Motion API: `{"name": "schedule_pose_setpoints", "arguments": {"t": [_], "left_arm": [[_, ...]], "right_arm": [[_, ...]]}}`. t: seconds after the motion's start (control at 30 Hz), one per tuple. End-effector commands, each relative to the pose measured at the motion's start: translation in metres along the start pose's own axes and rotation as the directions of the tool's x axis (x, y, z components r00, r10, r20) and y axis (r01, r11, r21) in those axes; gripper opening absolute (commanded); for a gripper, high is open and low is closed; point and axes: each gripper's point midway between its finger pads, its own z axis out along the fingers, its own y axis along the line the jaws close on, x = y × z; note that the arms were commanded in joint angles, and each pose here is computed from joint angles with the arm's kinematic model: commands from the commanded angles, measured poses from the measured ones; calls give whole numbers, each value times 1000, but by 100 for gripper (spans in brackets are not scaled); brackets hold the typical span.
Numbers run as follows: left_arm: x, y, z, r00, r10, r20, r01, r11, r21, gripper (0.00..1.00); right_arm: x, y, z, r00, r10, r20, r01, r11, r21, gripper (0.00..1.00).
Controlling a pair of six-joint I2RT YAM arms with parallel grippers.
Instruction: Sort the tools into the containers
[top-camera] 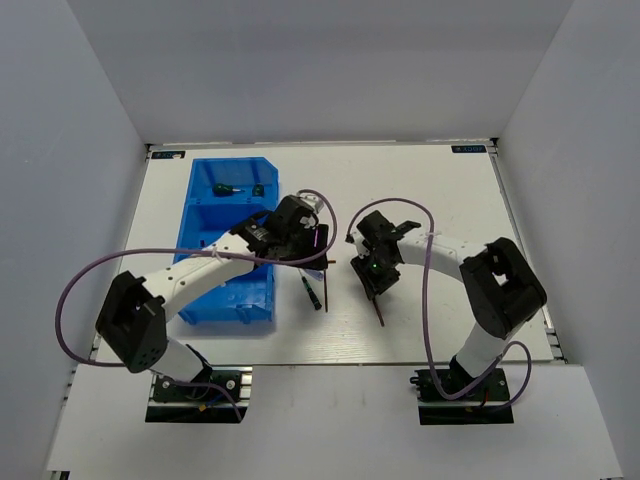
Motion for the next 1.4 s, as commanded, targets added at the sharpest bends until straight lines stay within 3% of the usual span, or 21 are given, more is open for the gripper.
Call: {"name": "schedule_pose_setpoints", "arguments": {"t": [0.0, 0.1, 0.2, 0.33, 0.43, 0.47, 0.63, 0.73, 0.87, 0.93, 0.97, 1.1, 1.13, 1.2, 1.37], "left_arm": [[-16, -1, -23, 993, -29, 114, 31, 999, -18, 71], [-17, 1, -38, 987, -42, 156, 47, 998, -29, 71], [-23, 5, -59, 973, -65, 220, 74, 997, -34, 71], [-31, 11, -91, 947, -84, 309, 103, 994, -47, 71], [-35, 15, -110, 929, -99, 358, 124, 991, -47, 71], [-33, 16, -113, 930, -98, 354, 124, 991, -50, 71], [-26, 17, -115, 928, -114, 355, 139, 989, -47, 71], [-23, 17, -118, 927, -116, 357, 137, 990, -34, 71], [-26, 16, -129, 914, -123, 386, 137, 990, -10, 71], [-30, 14, -136, 904, -120, 411, 129, 992, 6, 71], [-32, 12, -139, 897, -124, 425, 129, 992, 17, 71], [-39, 4, -155, 871, -128, 475, 107, 992, 72, 70], [-37, 5, -155, 871, -128, 475, 107, 992, 72, 70], [-40, 3, -165, 855, -129, 503, 96, 991, 91, 70], [-39, 6, -177, 844, -133, 519, 100, 991, 91, 70]], "right_arm": [[-32, -5, 2, 994, 54, 92, -60, 996, 64, 43], [-33, -23, 9, 995, 49, 85, -64, 981, 185, 43], [-24, -31, 17, 996, 60, 68, -74, 972, 224, 36], [-12, -35, 25, 996, 76, 37, -83, 963, 255, 15], [0, -40, 29, 997, 78, 9, -77, 949, 307, 8], [1, -42, 31, 997, 77, 9, -76, 945, 318, 0], [-1, -35, 33, 996, 90, -4, -85, 960, 265, 0], [-38, -20, 14, 994, 25, 106, -42, 987, 157, 0], [-115, 13, -42, 928, -147, 342, 145, 989, 32, 0], [-128, 31, -52, 909, -181, 375, 212, 976, -44, 0], [-154, 39, -66, 879, -200, 433, 247, 967, -56, 0], [-200, 73, -86, 835, -201, 513, 331, 927, -176, 0], [-229, 84, -107, 795, -197, 573, 364, 911, -192, 0], [-245, 99, -104, 788, -183, 588, 392, 885, -250, 0], [-329, 151, -151, 604, -97, 791, 562, 755, -337, 0]]}}
